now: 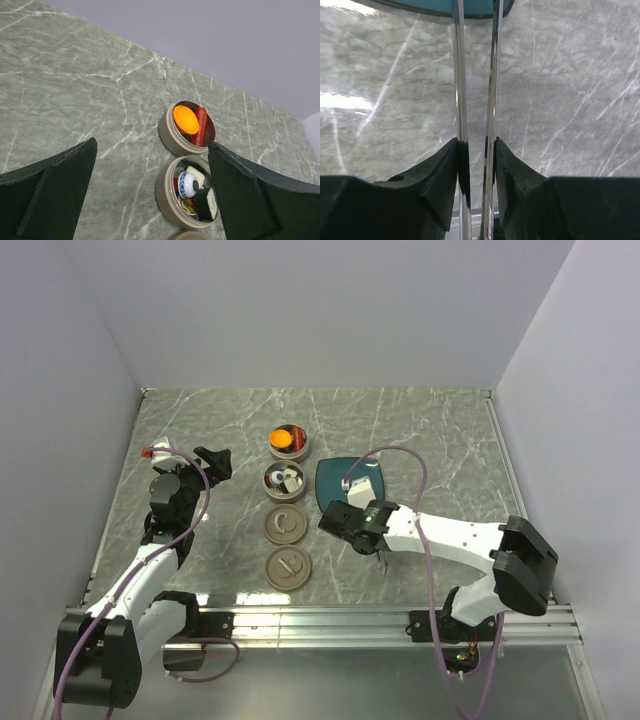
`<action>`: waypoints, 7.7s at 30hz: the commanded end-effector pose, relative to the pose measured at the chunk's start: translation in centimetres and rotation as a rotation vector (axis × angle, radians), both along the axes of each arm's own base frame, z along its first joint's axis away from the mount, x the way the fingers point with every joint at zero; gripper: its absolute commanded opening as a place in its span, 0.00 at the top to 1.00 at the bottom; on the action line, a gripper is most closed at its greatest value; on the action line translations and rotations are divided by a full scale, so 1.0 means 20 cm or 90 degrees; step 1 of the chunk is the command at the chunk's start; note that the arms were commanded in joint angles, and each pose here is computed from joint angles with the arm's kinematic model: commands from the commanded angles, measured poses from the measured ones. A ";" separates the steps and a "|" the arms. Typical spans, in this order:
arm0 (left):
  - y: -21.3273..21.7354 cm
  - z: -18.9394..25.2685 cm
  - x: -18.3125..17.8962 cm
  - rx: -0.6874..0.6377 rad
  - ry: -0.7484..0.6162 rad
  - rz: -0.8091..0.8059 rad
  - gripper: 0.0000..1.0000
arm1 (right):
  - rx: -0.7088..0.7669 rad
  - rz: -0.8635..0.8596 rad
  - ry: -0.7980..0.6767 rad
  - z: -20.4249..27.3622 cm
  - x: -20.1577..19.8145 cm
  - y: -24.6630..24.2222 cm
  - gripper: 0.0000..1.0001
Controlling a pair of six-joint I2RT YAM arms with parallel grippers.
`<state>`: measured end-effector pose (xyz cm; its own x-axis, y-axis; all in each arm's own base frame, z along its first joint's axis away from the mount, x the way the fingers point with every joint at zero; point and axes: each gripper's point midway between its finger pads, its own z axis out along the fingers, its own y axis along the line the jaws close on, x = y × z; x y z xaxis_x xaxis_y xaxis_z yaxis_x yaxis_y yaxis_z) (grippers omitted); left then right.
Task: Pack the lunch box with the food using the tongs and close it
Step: Pick up the food using the clamp, then place the food into the lunch box, then put down the clamp, then pick up the lid of the lunch box with the left arm
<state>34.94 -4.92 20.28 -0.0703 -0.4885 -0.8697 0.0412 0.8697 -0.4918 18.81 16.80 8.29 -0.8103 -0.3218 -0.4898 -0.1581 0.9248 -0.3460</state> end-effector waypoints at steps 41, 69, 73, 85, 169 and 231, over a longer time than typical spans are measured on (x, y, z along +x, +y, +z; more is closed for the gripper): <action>0.00 0.08 0.03 -0.006 -0.030 -0.002 0.01 | 0.190 0.188 -0.112 0.35 0.80 0.73 0.66; 0.00 0.08 0.03 -0.006 -0.031 -0.001 0.01 | 0.180 0.166 -0.123 0.36 0.88 0.71 0.49; 0.00 0.08 0.03 -0.005 -0.031 -0.002 0.01 | 0.184 0.157 -0.139 0.40 0.86 0.67 0.50; 0.00 0.08 0.03 -0.006 -0.031 -0.001 0.01 | 0.174 0.098 -0.194 0.52 0.78 0.46 0.50; 0.00 0.09 0.02 -0.008 -0.038 -0.003 0.00 | 0.089 -0.270 -0.060 -0.06 0.84 -0.65 0.22; -0.77 -0.58 -0.37 0.100 0.221 -0.164 0.38 | 0.443 0.135 -0.291 0.48 0.63 0.02 0.28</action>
